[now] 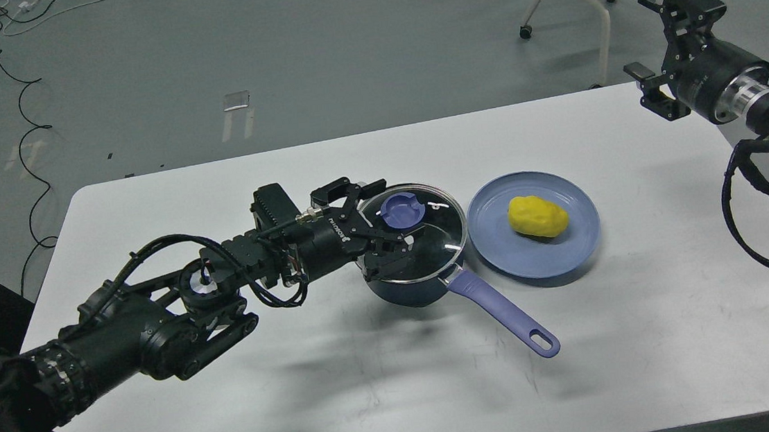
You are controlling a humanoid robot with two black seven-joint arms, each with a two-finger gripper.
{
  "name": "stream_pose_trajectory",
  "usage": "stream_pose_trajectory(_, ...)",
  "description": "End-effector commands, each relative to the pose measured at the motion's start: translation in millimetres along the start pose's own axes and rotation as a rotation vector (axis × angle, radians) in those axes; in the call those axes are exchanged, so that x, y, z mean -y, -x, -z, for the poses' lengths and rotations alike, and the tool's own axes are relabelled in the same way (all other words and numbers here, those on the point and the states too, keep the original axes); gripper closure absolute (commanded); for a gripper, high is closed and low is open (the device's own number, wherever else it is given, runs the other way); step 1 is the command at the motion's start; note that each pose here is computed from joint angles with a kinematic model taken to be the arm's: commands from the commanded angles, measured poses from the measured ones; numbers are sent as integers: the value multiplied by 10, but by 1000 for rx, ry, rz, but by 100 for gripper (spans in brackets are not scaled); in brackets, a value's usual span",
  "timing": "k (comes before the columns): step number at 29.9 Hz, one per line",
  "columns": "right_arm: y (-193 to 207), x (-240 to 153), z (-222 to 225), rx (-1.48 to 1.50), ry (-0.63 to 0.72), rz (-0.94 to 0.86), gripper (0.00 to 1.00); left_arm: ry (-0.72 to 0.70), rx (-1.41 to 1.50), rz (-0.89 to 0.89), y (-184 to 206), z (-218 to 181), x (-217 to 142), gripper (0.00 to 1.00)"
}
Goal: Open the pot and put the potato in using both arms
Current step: 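Grasp the blue knob of the glass lid with the left gripper, then lift the lid off and set it on the table nearer the robot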
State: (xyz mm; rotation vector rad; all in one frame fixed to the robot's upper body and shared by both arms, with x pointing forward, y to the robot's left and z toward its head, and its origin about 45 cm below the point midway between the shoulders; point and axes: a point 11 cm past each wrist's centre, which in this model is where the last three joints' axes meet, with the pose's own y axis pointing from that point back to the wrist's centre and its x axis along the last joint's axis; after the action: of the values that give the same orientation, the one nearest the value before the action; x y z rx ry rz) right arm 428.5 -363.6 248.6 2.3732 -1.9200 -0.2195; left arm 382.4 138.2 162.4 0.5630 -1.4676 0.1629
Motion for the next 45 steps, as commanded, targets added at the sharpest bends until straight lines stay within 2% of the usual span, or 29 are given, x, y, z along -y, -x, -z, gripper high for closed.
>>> stream_pose_trajectory(1, -6, -1, -8, -1, 2, -2, 0, -1, 2, 5, 10, 2, 14, 11)
stream_pose_trajectory(7, -3, -1, -12, -1, 3, 0, 0, 6, -3, 10, 48, -22, 9, 24)
stream_pose_trajectory(9, -8, -6, -30, -2, 8, -2, 0, 19, -5, 9, 46, -39, 11, 40)
stream_pose_trajectory(10, -8, -9, -41, -3, 11, -2, 0, 21, -5, 11, 49, -38, 9, 61)
stream_pose_trajectory(12, -10, -12, -49, -2, 12, -3, 0, 21, -5, 11, 49, -38, 9, 69)
stream_pose_trajectory(15, -12, -17, -63, -1, 15, -3, 0, 19, -9, 13, 70, -41, -1, 72)
stream_pose_trajectory(28, -19, -21, -70, -3, 15, -5, 0, 9, -7, 13, 56, 1, -39, 72)
stream_pose_trajectory(42, -53, -22, -87, -2, 21, -16, 0, 27, 46, -27, -290, 93, -199, 72)
stream_pose_trajectory(45, -51, -19, -74, -1, 17, -14, 0, -19, 75, -19, -374, 288, -394, 72)
